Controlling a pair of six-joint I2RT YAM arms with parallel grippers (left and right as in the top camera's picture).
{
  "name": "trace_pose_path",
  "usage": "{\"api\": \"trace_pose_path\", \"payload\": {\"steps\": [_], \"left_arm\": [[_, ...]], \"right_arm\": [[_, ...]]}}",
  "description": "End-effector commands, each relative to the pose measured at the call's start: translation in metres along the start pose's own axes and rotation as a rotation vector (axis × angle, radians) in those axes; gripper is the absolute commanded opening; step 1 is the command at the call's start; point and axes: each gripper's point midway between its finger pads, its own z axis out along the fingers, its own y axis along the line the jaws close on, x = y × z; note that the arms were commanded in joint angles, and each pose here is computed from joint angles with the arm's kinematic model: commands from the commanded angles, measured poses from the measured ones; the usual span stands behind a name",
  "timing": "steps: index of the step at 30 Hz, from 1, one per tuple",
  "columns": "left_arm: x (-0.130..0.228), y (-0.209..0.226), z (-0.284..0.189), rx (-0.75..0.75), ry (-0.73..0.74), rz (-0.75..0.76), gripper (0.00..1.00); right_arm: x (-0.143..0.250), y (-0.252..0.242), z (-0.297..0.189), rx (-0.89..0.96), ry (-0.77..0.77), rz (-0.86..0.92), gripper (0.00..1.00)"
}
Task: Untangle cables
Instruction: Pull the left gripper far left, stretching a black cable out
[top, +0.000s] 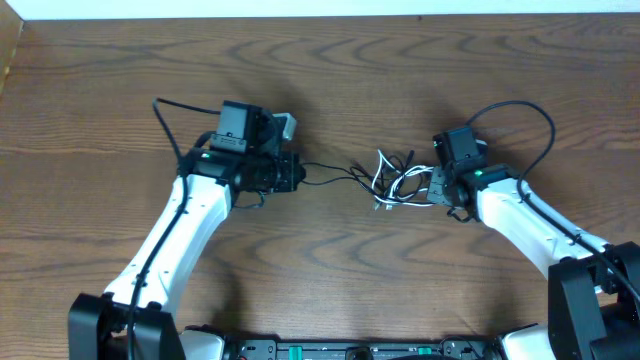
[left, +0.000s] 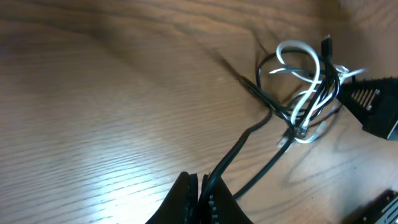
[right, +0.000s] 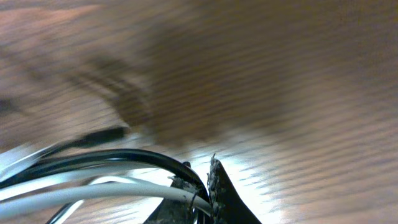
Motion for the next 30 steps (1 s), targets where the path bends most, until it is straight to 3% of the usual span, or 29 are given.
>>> {"api": "trace_pose_path", "payload": {"steps": [1,15,30], "left_arm": [[-0.013,0.019,-0.024,-0.053,-0.08,-0.029,0.07],[-0.042,0.085,-0.113,-0.161,-0.354,-0.202,0.07],[-0.031,0.176,-0.166,-0.362,-0.512,-0.573,0.08]], "right_arm": [[-0.01,-0.031,0.002,0.095,-0.025,0.079,0.01],[-0.015,-0.049,0.005,0.105,-0.008,0.141,0.01],[-0.015,-0.049,0.005,0.107,-0.01,0.141,0.01]]}}
